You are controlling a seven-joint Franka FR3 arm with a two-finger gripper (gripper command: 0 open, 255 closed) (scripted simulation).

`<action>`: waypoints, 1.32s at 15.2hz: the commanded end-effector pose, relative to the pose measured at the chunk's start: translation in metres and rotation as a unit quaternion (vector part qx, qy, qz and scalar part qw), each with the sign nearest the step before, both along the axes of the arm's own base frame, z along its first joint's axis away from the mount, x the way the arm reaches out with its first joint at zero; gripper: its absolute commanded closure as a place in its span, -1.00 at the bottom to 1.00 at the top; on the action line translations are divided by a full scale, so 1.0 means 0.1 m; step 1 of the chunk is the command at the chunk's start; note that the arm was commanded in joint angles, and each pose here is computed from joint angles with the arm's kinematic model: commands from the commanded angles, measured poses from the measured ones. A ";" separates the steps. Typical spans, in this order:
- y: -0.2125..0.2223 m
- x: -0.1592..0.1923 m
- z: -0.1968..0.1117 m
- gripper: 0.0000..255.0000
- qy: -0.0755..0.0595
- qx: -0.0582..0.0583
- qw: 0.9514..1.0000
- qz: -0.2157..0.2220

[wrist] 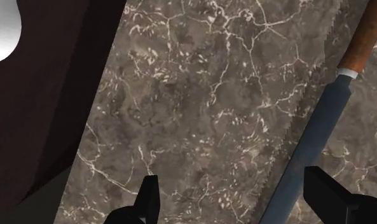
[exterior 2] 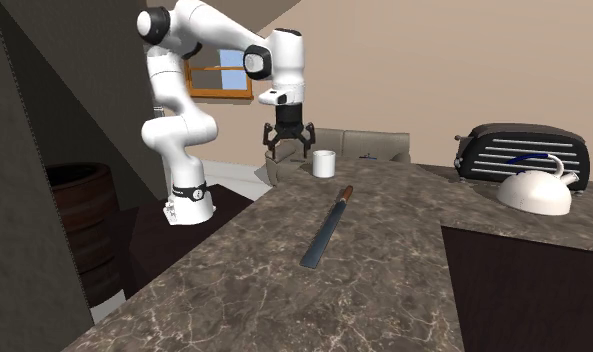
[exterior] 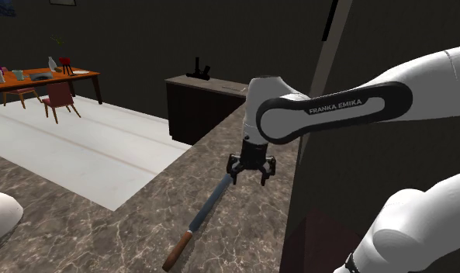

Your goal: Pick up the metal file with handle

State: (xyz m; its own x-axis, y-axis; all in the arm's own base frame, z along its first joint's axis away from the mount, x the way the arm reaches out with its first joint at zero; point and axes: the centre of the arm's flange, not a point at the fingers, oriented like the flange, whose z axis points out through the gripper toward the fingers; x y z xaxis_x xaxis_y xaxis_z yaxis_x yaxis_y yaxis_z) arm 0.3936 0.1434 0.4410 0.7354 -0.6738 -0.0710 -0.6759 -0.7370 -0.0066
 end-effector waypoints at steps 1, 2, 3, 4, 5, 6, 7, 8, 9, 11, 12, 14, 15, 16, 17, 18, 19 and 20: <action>0.15 0.16 -0.19 -1.00 0.002 -0.005 1.000 -0.031; 0.21 0.24 -0.28 -1.00 0.004 -0.008 0.999 -0.045; 0.27 0.33 -0.37 -1.00 0.005 -0.011 0.998 -0.059; 0.33 0.41 -0.45 -1.00 0.006 -0.014 0.997 -0.073; 0.39 0.50 -0.54 -1.00 0.008 -0.017 0.996 -0.087; 0.45 0.59 -0.63 -1.00 0.009 -0.020 0.995 -0.101; 0.50 0.68 -0.72 -1.00 0.010 -0.023 0.993 -0.115; 0.55 0.77 -0.81 -1.00 0.012 -0.026 0.991 -0.129; 0.59 0.86 -0.90 -1.00 0.013 -0.029 0.989 -0.143; 0.67 1.05 -1.08 -1.00 0.016 -0.034 0.985 -0.171; 0.71 1.14 -1.17 -1.00 0.017 -0.037 0.982 -0.184; 0.77 1.33 -1.35 -1.00 0.019 -0.043 0.976 -0.212; 0.77 1.33 -1.40 -1.00 0.019 -0.043 0.976 -0.212; 0.77 1.33 -1.46 -1.00 0.019 -0.043 0.976 -0.212; 0.77 1.33 -1.51 -1.00 0.019 -0.043 0.976 -0.212; 0.77 1.33 -1.56 -1.00 0.019 -0.043 0.976 -0.212; 0.77 1.33 -1.62 -1.00 0.019 -0.043 0.976 -0.212; 0.77 1.33 -1.67 -1.00 0.019 -0.043 0.976 -0.212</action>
State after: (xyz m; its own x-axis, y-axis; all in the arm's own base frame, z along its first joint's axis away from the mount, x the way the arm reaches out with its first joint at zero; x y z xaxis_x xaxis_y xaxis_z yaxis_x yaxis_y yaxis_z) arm 0.5276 0.2194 0.2795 0.3881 -0.9213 -0.0234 -0.9183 -0.3887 0.0751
